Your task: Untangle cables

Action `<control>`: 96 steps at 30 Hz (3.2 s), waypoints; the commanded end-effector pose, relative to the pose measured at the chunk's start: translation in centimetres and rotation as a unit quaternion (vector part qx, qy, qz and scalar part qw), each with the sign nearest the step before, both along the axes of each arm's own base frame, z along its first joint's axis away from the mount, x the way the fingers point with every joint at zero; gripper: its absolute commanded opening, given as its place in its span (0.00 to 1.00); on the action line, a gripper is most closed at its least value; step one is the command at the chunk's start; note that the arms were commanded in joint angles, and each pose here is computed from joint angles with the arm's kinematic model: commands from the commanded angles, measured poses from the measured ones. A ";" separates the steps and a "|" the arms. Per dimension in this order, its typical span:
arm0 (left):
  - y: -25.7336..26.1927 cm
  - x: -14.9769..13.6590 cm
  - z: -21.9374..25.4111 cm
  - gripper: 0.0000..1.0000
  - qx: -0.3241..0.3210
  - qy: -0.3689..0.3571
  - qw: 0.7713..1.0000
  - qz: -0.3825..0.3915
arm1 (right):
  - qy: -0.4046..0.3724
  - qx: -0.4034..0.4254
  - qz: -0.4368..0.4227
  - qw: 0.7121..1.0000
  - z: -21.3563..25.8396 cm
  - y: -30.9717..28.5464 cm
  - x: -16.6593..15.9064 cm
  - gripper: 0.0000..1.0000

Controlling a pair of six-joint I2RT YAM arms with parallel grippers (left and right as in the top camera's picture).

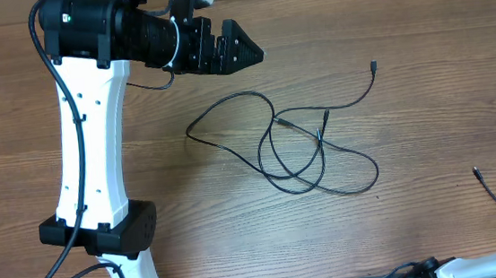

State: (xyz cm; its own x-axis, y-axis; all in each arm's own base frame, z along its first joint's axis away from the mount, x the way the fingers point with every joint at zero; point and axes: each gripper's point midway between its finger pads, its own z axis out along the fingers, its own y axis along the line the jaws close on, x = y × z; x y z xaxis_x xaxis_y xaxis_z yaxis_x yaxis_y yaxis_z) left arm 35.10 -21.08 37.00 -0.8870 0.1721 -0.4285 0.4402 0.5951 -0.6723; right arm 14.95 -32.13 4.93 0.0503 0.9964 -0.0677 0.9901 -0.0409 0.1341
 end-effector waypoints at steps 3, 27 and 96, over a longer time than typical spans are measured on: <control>-0.2 -0.1 0.4 1.00 -0.005 -0.014 1.000 -0.012 | 0.004 0.024 0.026 0.999 -1.9 0.7 0.8 0.86; -0.2 -0.1 0.4 1.00 -0.005 -0.014 1.000 -0.012 | 0.019 0.028 0.023 0.999 -5.5 -0.6 0.8 0.04; 6.7 -14.8 13.7 0.96 0.059 -0.311 0.946 0.065 | -0.181 0.093 0.917 0.343 8.7 54.4 19.5 1.00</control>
